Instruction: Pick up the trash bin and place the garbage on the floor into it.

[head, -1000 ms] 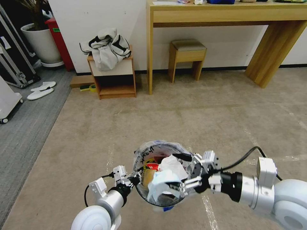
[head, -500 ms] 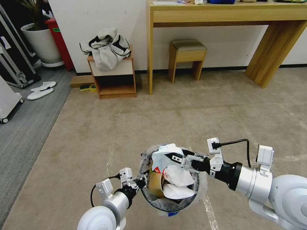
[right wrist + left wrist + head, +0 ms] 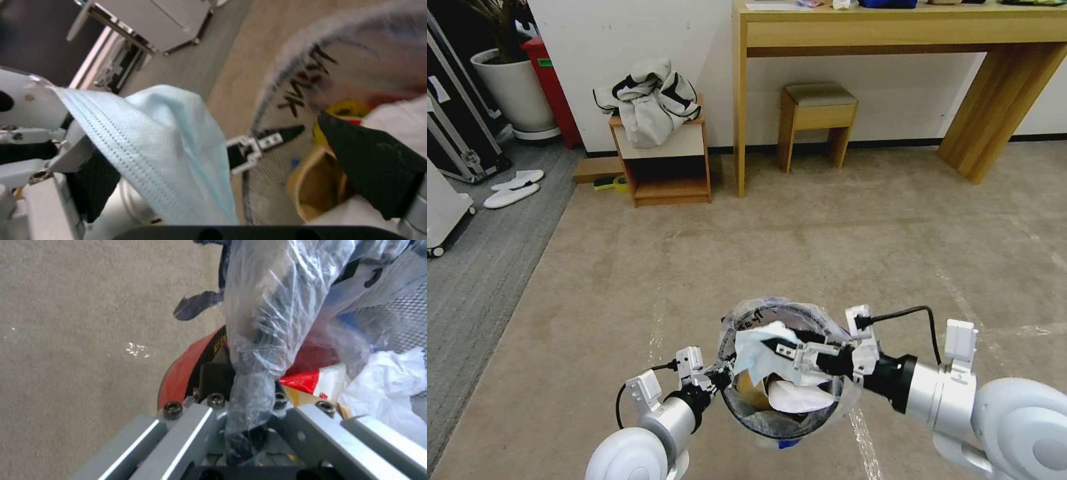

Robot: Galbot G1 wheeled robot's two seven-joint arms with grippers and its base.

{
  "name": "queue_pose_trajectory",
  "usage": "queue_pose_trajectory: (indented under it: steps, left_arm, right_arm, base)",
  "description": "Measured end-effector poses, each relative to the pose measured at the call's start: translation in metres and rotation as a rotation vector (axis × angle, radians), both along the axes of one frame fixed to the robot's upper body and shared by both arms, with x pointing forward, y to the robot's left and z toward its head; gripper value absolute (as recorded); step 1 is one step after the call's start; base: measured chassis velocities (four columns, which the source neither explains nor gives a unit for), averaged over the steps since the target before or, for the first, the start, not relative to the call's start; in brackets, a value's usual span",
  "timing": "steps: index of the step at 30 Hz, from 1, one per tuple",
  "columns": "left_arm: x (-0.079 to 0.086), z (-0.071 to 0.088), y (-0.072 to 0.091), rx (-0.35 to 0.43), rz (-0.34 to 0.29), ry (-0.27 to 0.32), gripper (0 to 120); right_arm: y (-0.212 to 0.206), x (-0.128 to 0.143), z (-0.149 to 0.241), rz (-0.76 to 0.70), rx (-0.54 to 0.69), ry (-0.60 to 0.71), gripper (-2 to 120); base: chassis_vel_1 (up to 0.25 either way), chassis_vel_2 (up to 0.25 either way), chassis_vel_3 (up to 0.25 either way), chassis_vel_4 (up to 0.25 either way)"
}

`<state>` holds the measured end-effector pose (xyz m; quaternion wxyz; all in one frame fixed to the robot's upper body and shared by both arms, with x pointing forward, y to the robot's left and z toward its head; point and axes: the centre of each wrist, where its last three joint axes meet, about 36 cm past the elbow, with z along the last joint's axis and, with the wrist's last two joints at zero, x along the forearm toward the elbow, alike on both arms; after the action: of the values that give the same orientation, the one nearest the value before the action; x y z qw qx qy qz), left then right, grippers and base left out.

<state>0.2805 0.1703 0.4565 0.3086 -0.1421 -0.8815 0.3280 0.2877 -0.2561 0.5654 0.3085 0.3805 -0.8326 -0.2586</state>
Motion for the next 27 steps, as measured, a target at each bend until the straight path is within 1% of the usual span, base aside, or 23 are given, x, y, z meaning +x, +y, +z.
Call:
queue_pose_trajectory:
  steps: [7,19,27]
  left_arm:
    - [0.002,0.001,0.003,-0.003,0.01,-0.003,1]
    - [0.004,0.007,0.008,-0.025,0.031,-0.009,1]
    - [0.005,0.008,0.009,-0.036,0.039,-0.007,1]
  right_arm:
    - [0.001,-0.002,0.0,0.004,-0.015,0.001,100]
    - [-0.006,-0.009,-0.01,-0.018,-0.095,-0.018,100]
    - [-0.006,-0.014,-0.008,-0.02,-0.104,-0.026,100]
  base:
    - [0.0,0.0,0.0,0.0]
    - [0.0,0.0,0.0,0.0]
    - [0.0,0.0,0.0,0.0]
